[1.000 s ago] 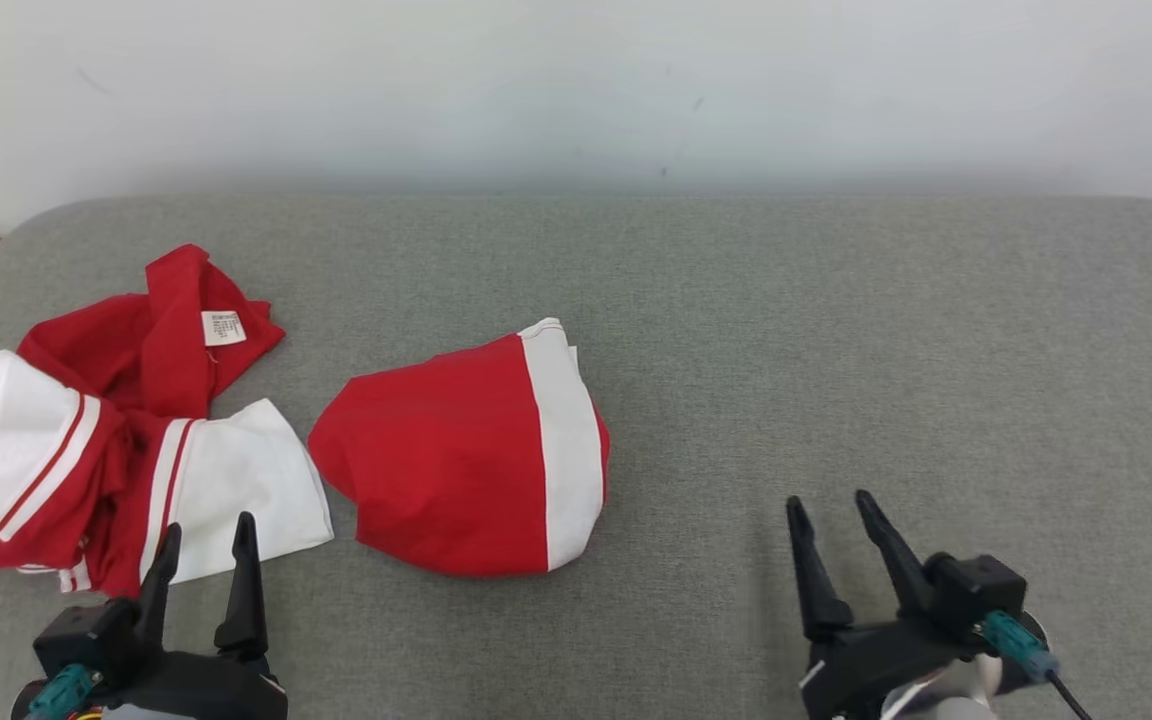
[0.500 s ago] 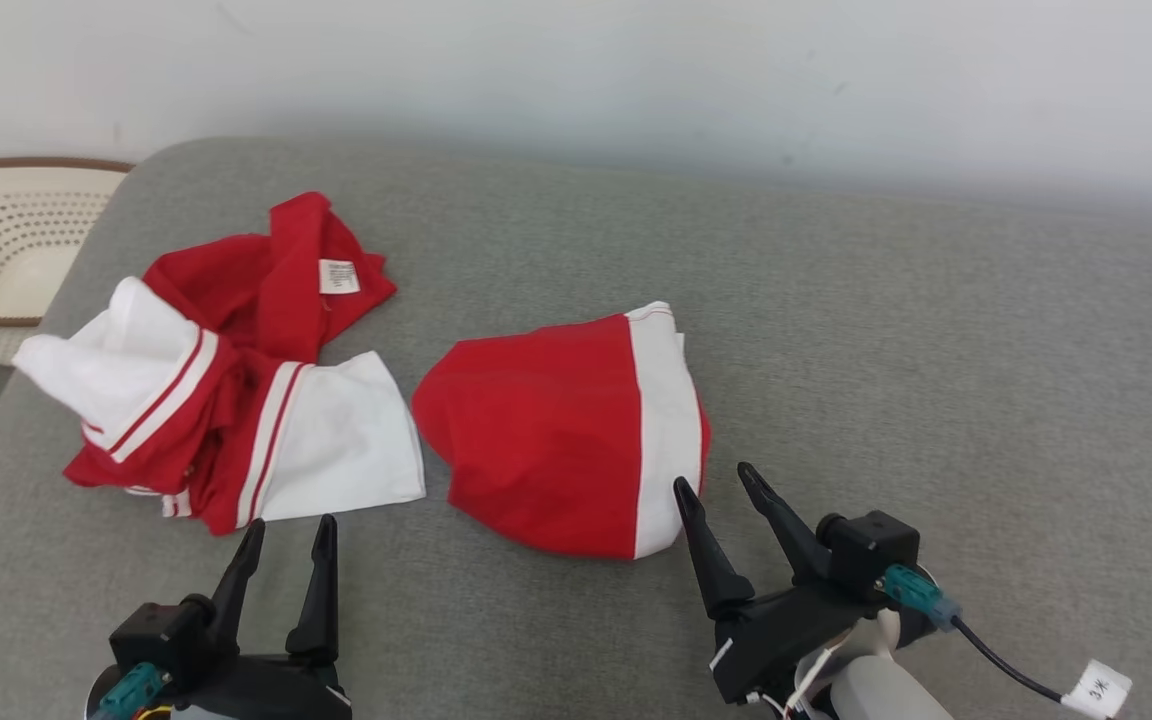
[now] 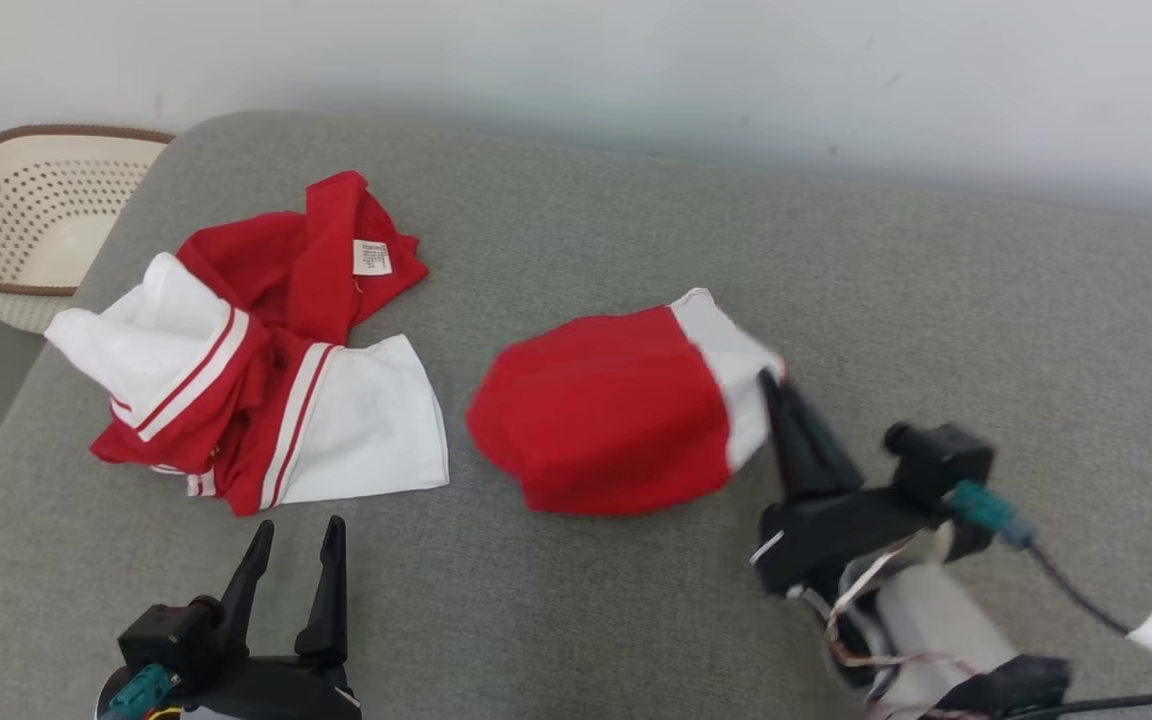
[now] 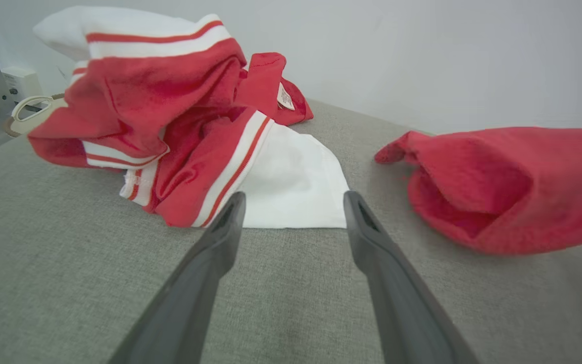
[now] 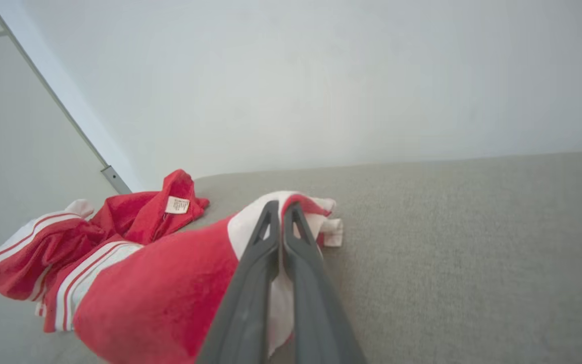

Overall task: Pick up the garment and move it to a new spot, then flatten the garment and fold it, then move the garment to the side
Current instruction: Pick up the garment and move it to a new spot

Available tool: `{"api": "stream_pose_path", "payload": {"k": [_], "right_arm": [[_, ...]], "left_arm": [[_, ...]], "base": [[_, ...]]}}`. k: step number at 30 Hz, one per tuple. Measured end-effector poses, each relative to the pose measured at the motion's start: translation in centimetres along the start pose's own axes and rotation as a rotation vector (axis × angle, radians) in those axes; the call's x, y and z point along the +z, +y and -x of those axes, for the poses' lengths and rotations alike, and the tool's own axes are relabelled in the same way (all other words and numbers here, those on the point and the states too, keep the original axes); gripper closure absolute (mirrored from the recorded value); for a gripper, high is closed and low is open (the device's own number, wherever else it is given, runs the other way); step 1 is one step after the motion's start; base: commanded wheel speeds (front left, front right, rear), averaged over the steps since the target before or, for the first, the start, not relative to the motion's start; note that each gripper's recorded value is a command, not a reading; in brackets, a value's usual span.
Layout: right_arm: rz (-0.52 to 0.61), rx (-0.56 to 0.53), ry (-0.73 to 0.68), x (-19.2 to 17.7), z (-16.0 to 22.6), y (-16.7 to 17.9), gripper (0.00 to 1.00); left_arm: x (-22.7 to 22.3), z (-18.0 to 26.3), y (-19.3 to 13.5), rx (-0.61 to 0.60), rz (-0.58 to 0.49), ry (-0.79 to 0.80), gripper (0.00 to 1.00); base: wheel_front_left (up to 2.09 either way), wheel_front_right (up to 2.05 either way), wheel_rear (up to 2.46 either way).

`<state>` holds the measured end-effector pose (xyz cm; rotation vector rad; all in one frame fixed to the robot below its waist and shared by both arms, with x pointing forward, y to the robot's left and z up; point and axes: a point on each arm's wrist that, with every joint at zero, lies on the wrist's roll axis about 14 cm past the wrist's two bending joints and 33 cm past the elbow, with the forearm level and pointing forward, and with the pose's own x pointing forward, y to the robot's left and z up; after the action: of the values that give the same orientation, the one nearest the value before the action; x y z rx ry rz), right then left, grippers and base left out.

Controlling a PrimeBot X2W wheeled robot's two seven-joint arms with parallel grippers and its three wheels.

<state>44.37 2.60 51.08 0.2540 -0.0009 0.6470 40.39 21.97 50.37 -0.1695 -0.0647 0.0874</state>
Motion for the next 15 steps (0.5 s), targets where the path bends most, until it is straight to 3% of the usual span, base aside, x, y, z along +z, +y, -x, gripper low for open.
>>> {"api": "stream_pose_path", "payload": {"k": [5,8,12,15], "right_arm": [[0.132,-0.065,-0.150,6.3,0.2,-3.9,1.00],[0.277,-0.058,-0.236,10.8,0.4,-4.9,1.00],[0.412,0.017,-0.289,14.0,-0.2,-3.2,1.00],[0.462,0.156,-0.245,12.2,-1.0,0.8,1.00]], "left_arm": [[-0.4,-0.5,-1.5,-0.040,0.020,0.009,0.00],[-0.7,-1.0,-3.1,-0.082,0.039,0.015,0.00],[-0.4,-1.4,-4.6,-0.121,0.049,0.006,0.00],[-0.2,-1.2,-5.0,-0.134,0.053,0.003,0.00]], "base": [[0.00,0.00,0.00],[0.00,0.00,0.00],[0.00,0.00,0.00],[0.00,0.00,0.00]]}}
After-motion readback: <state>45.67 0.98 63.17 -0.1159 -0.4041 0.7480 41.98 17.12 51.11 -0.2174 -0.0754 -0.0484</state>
